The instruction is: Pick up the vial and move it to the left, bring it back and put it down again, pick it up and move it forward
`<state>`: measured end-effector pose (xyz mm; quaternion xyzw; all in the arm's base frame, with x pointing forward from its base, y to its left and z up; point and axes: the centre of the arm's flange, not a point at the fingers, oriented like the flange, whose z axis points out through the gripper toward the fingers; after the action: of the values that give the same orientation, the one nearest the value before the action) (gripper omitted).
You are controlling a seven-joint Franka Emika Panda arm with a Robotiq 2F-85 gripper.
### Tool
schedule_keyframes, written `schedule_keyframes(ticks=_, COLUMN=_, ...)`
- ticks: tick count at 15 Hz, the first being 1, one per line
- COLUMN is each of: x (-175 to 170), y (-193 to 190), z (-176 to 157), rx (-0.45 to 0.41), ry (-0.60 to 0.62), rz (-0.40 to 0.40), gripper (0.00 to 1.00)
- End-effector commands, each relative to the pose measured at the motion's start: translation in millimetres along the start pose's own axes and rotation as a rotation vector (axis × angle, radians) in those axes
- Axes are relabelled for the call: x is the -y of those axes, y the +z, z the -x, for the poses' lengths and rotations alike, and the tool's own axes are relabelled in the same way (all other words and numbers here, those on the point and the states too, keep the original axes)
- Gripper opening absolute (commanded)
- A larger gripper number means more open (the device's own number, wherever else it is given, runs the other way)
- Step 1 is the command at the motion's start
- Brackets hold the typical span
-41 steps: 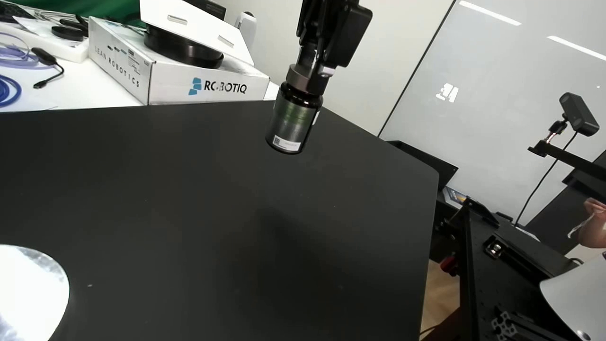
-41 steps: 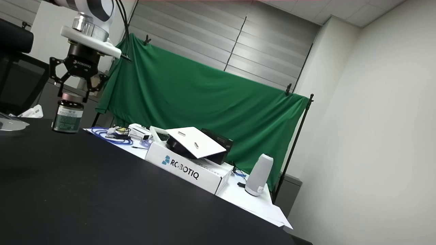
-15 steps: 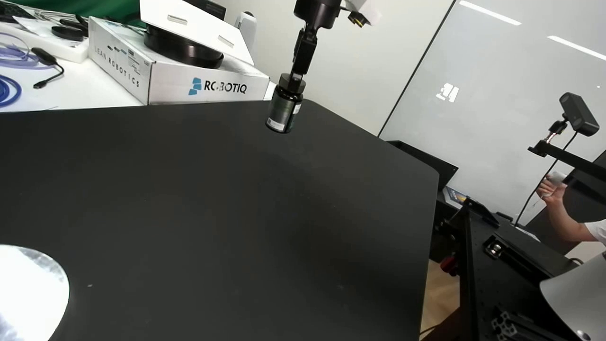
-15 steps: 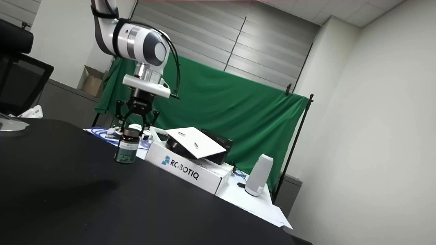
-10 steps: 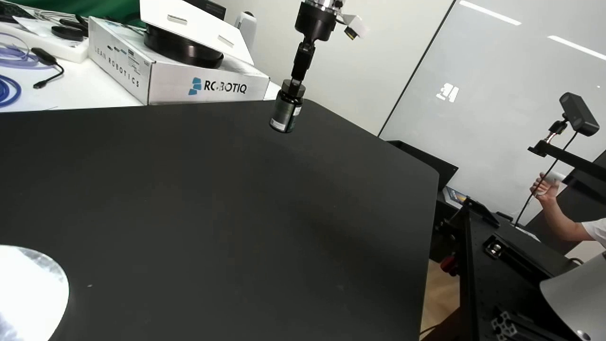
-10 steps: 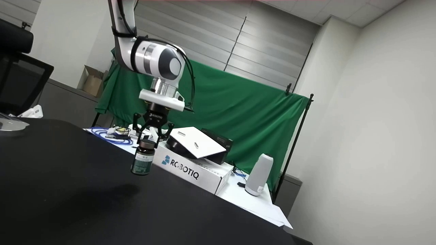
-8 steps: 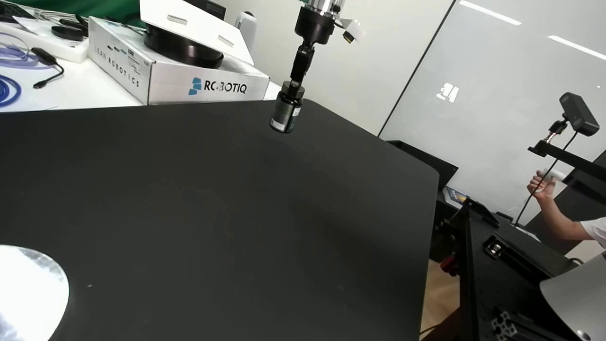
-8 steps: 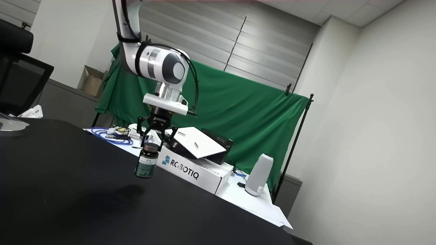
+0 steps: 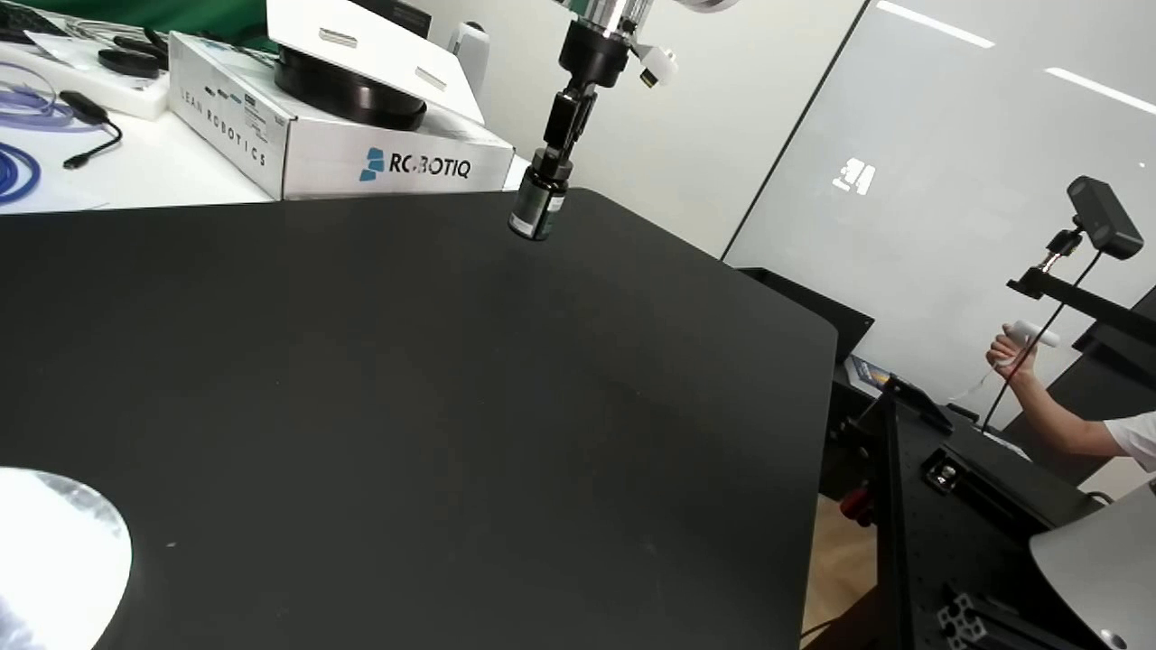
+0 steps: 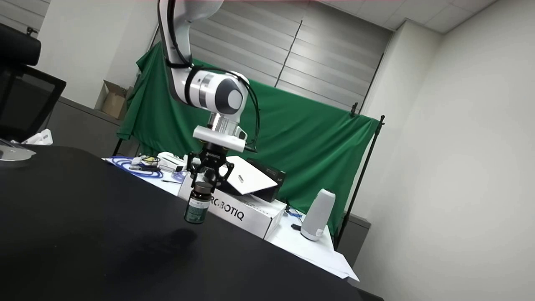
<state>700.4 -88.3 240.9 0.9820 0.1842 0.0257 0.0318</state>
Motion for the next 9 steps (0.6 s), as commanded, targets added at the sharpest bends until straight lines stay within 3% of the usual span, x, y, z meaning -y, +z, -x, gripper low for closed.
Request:
schedule_keyframes(ticks=1, x=-23.3, y=10.5, z=-12.0, rx=0.005, ry=0.053, rz=0.01, gripper=0.36)
schedule_keyframes(ticks=9, x=-36.0, y=39.2, z=-4.2, rx=0.024, ry=0.07, rz=0.0, gripper=0.36)
